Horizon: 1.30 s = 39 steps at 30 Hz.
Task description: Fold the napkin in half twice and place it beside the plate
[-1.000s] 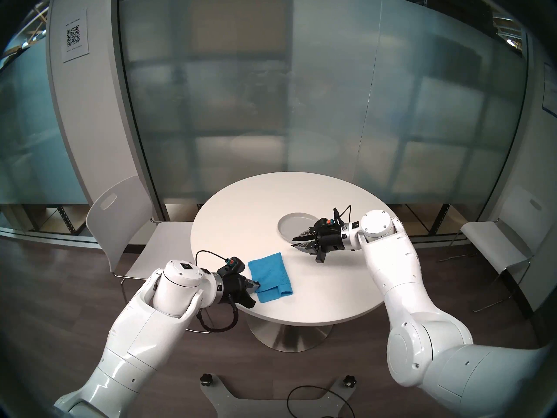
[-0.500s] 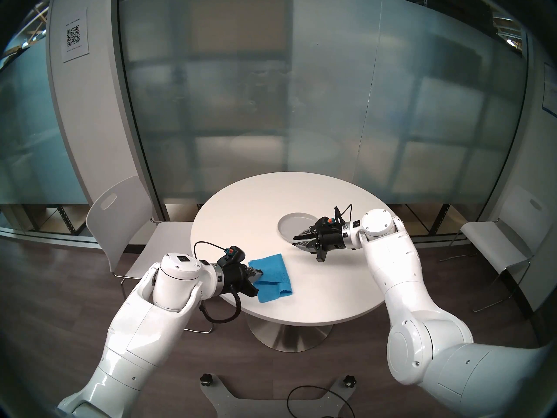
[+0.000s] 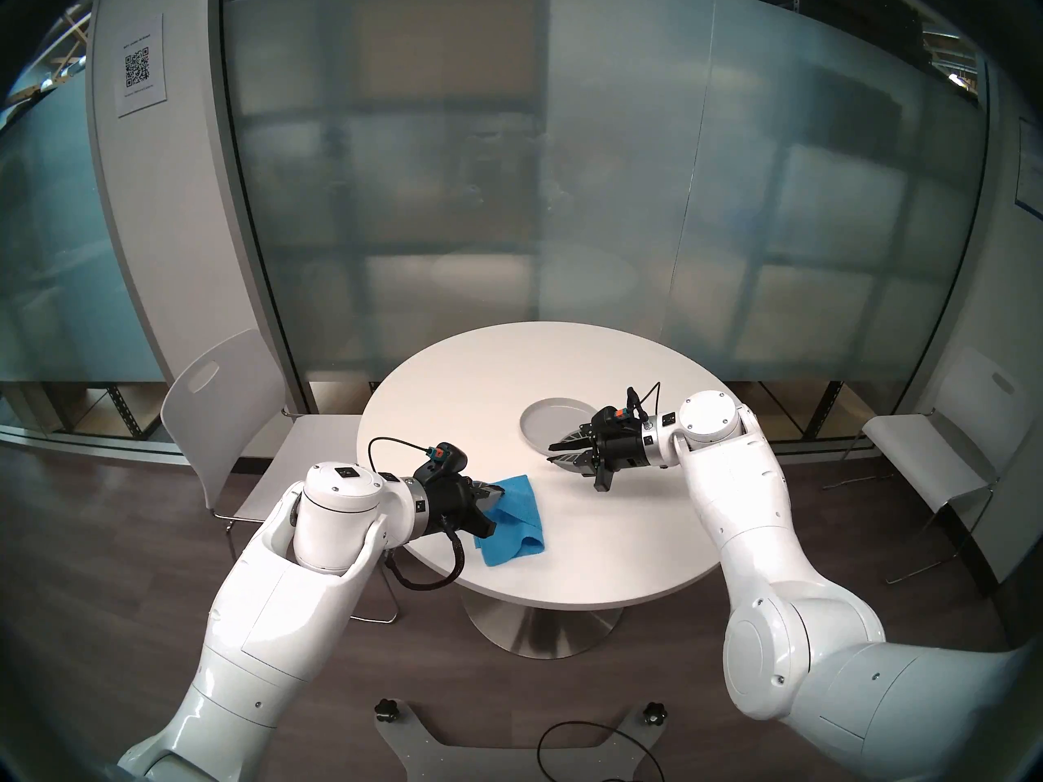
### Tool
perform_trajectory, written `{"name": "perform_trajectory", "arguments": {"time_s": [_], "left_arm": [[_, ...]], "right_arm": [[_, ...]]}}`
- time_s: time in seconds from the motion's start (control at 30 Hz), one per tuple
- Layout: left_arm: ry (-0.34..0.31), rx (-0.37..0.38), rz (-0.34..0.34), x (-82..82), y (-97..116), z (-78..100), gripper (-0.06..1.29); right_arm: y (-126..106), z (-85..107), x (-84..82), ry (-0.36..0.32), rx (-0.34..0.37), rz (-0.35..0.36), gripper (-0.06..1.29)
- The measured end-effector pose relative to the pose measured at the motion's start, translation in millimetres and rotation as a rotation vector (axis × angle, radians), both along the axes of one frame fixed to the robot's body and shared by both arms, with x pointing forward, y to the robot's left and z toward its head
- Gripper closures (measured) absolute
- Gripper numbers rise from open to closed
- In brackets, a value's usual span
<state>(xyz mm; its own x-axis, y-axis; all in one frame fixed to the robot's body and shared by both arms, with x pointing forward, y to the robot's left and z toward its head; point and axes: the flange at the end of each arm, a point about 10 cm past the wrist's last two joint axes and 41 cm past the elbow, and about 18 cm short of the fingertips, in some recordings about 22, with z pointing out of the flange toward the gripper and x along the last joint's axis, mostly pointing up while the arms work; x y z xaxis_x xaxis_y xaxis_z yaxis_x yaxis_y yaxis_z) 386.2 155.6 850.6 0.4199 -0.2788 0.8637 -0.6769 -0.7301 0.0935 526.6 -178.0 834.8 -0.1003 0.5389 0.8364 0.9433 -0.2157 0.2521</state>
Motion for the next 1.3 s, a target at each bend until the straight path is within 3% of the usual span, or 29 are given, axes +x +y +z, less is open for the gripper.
{"name": "perform_trajectory", "arguments": {"time_s": [0.17, 0.97, 1.3], "left_arm": [[-0.003, -0.010, -0.003, -1.2, 0, 5.1, 1.25], [0.048, -0.005, -0.005, -10.2, -5, -15.6, 1.25], [0.070, 0.021, 0.007, -7.4, -4, -30.2, 1.25]], "right_arm": [[3, -1.2, 0.5, 0.002, 0.003, 0.000, 0.77], [26, -3.7, -6.3, 0.044, 0.004, 0.091, 0.77], [26, -3.3, -14.1, 0.088, -0.054, 0.147, 0.77]]}}
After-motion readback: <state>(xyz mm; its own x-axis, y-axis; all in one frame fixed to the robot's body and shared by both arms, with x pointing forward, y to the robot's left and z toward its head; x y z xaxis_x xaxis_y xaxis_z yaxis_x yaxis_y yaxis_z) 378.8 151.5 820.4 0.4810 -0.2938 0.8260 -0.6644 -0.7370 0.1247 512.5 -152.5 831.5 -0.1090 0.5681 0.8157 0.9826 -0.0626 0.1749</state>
